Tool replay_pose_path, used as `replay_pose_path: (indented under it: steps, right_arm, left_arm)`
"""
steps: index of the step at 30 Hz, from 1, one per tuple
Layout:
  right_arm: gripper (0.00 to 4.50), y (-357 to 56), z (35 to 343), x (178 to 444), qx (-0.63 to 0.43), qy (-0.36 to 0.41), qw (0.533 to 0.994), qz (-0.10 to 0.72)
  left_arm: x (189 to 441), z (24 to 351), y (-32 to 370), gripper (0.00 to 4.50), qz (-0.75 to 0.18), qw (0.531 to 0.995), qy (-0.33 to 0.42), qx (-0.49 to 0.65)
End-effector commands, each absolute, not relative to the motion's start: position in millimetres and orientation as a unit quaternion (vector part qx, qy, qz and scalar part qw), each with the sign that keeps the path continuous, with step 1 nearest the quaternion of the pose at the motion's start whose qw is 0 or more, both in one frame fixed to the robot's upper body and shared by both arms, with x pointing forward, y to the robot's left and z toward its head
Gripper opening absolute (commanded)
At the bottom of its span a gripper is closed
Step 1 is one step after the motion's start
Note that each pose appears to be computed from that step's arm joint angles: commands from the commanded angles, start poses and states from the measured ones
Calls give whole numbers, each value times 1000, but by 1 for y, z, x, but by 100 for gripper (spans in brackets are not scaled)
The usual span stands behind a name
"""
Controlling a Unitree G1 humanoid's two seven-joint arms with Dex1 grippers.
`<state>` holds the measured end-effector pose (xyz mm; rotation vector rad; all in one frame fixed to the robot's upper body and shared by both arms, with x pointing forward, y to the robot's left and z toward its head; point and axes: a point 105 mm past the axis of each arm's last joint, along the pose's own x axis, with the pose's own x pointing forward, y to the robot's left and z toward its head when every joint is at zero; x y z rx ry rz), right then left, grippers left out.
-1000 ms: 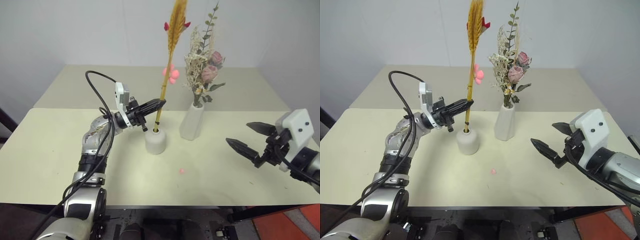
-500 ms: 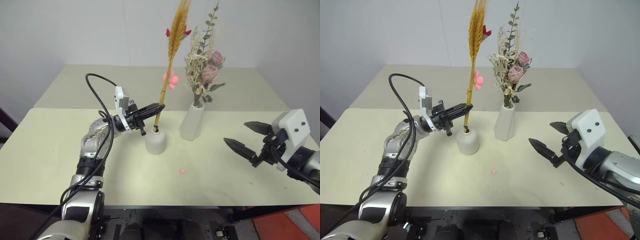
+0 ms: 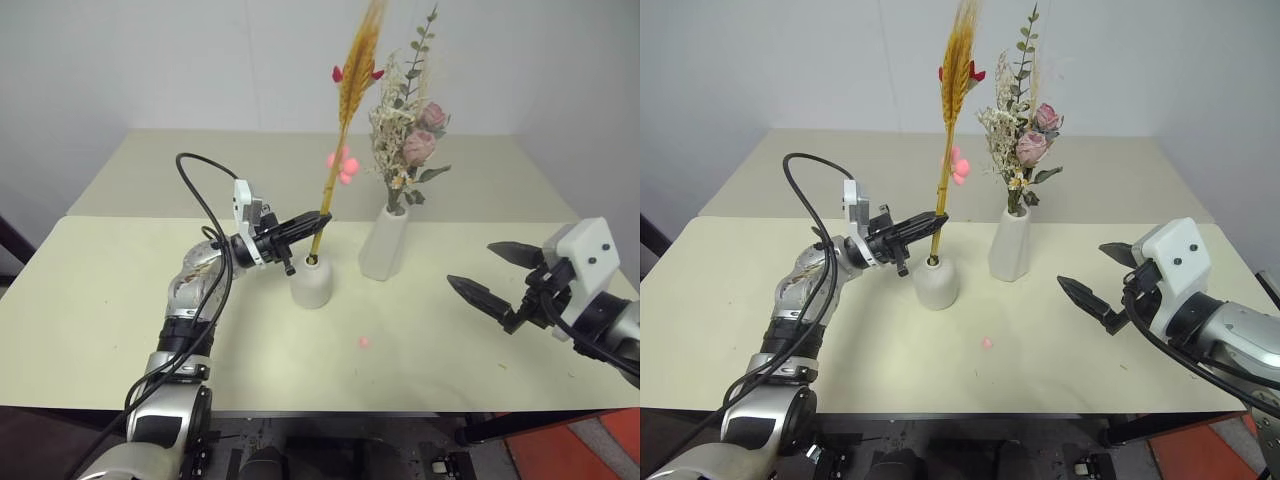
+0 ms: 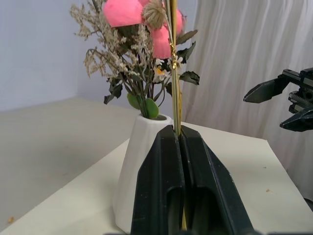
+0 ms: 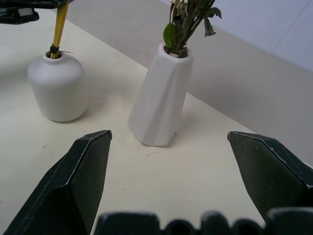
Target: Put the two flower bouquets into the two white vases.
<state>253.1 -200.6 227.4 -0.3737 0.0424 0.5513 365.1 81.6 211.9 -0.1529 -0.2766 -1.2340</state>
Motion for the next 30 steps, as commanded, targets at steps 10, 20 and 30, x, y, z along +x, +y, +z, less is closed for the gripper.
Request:
replay_pose_path:
  steps: [10,20,30]
  right_arm:
    - [450,-199,239,249,-195,-7,942,274]
    - [450,-197,239,248,-192,-9,942,277]
    - [450,-185,240,234,-159,-10,926,342]
  left_arm:
    - [363,214,83,7,-572,805,-146,-62]
    - [368,211,83,7,-556,816,-146,-54]
    - [367,207,80,7,-558,816,-146,-49]
